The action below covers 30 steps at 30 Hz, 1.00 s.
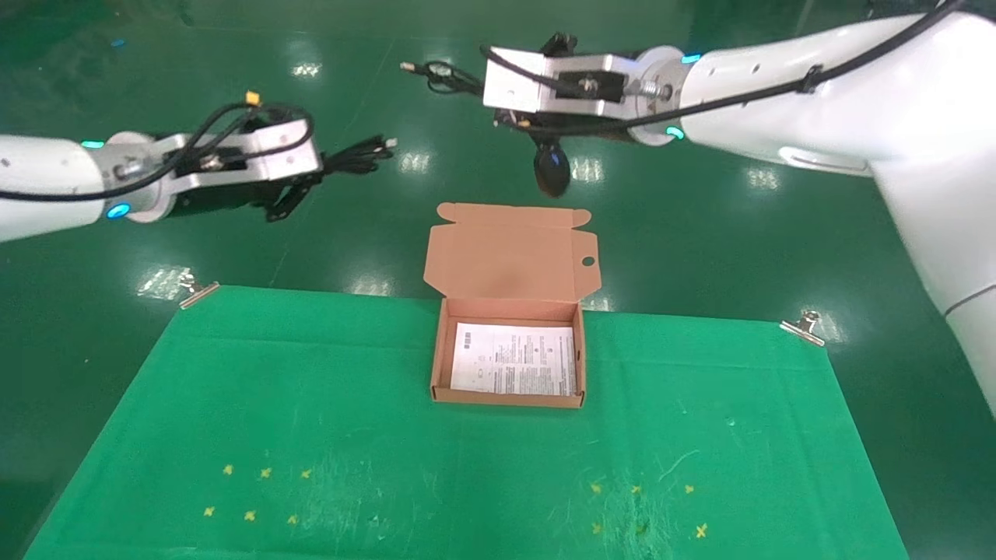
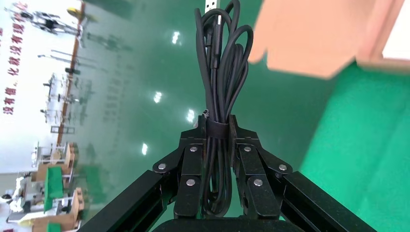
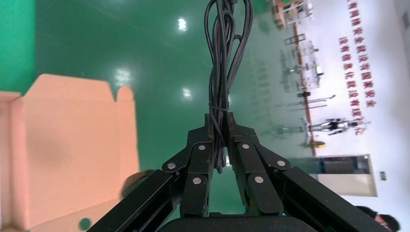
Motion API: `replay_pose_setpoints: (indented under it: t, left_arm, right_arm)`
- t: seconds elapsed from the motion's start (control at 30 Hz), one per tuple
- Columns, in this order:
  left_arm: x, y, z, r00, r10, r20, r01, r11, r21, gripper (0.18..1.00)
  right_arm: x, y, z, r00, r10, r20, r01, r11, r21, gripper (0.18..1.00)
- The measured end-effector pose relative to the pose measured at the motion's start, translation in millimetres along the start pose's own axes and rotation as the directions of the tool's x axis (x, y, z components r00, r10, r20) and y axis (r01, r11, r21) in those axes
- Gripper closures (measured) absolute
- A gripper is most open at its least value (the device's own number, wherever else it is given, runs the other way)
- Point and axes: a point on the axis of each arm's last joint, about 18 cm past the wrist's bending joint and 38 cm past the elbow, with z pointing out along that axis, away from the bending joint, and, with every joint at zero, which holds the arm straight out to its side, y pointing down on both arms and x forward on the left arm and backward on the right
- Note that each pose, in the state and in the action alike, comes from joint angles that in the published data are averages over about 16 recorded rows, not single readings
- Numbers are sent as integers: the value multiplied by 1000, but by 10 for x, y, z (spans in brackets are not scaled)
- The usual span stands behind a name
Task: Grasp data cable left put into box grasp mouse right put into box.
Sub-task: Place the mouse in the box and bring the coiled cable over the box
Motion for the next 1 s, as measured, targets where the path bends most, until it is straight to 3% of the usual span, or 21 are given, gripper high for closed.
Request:
replay_pose_setpoints:
  t: [0.63, 1.0]
  left_arm:
    - [191, 536, -215, 999, -23, -39, 15, 982, -189, 922]
    - [202, 551, -260, 999, -28, -35, 19, 977, -213, 922]
  right_arm:
    - [-976, -122, 296, 976, 111, 185, -120, 992, 39, 957]
    - [-1522, -93, 417, 928, 274, 251, -285, 958, 10, 957]
